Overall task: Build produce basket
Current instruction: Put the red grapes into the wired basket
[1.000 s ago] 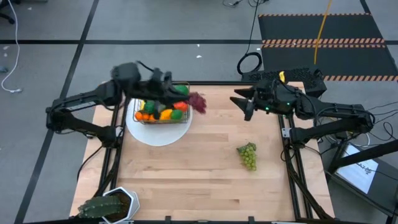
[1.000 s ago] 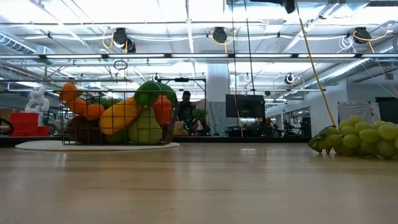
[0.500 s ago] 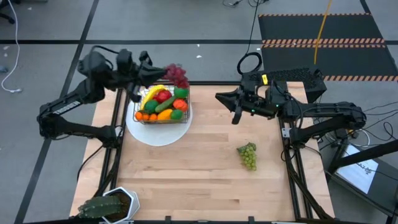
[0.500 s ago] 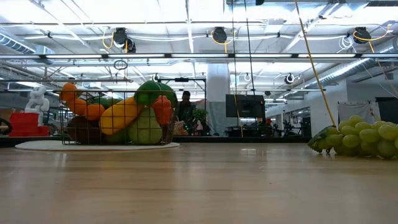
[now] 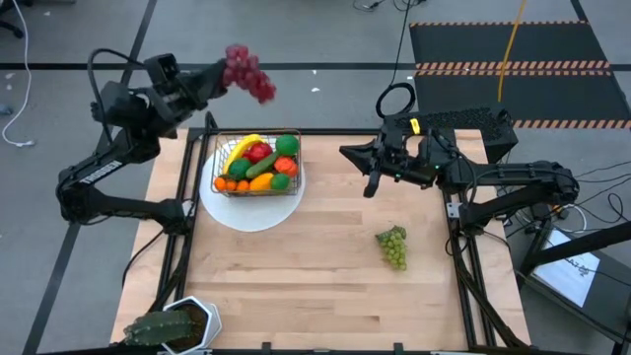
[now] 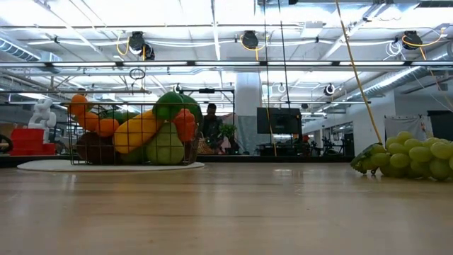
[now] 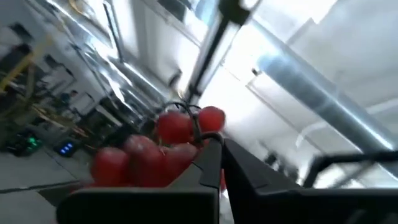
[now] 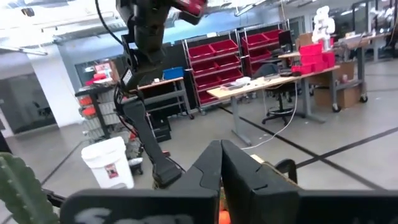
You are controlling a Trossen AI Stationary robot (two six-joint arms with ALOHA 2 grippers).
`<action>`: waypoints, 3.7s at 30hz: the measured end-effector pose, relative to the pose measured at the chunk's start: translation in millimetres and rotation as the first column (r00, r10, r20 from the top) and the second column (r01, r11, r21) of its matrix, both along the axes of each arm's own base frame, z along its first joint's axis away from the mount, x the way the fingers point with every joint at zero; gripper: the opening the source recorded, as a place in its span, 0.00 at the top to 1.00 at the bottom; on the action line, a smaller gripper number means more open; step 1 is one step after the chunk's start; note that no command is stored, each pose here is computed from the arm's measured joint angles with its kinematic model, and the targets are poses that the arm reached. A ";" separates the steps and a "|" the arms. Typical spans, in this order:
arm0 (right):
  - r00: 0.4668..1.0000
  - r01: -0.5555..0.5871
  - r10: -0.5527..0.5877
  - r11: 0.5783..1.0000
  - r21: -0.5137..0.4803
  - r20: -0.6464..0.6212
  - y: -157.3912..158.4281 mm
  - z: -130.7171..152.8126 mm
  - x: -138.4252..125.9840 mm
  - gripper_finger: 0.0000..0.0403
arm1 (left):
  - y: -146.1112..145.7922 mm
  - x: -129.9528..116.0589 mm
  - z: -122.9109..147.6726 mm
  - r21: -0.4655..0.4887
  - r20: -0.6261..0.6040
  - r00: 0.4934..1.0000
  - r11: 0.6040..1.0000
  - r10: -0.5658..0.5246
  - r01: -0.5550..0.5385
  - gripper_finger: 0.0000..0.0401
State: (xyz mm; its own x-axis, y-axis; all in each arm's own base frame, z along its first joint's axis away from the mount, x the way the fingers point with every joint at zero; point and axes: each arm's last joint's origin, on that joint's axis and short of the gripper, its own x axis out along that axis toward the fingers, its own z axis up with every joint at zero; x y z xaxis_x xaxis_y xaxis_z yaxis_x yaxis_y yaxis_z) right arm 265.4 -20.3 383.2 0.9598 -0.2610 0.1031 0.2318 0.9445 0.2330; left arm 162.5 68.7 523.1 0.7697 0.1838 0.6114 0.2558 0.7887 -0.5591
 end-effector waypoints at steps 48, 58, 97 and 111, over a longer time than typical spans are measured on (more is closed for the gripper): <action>1.000 0.020 -0.020 1.000 0.010 -0.013 -6.2 -1.5 -0.4 1.00 | 25.5 -13.8 -5.7 0.021 -0.101 0.990 0.995 0.103 -0.101 0.98; 1.000 0.023 -0.023 1.000 0.010 -0.013 -6.3 -1.5 -0.4 1.00 | 9.2 -28.2 -7.7 0.234 -0.202 0.956 0.959 0.212 -0.163 0.99; 0.988 0.155 -0.154 0.988 0.025 -0.029 -21.8 -4.5 -0.7 1.00 | -24.0 -35.1 -84.2 0.790 -0.612 0.355 0.537 0.707 0.296 0.98; 0.985 0.172 -0.168 0.981 0.092 -0.044 -31.0 -19.0 16.1 1.00 | -22.4 -27.0 -92.8 0.807 -0.546 0.225 0.435 0.807 0.400 0.98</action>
State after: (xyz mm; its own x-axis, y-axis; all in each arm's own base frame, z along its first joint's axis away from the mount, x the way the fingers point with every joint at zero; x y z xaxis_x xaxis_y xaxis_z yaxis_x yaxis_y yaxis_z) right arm 281.5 -51.3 364.2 0.9032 -0.4277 0.0362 0.3971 0.8645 0.3082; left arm 135.5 46.3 430.3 0.7897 0.4566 -0.4098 -0.1238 0.7728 0.6225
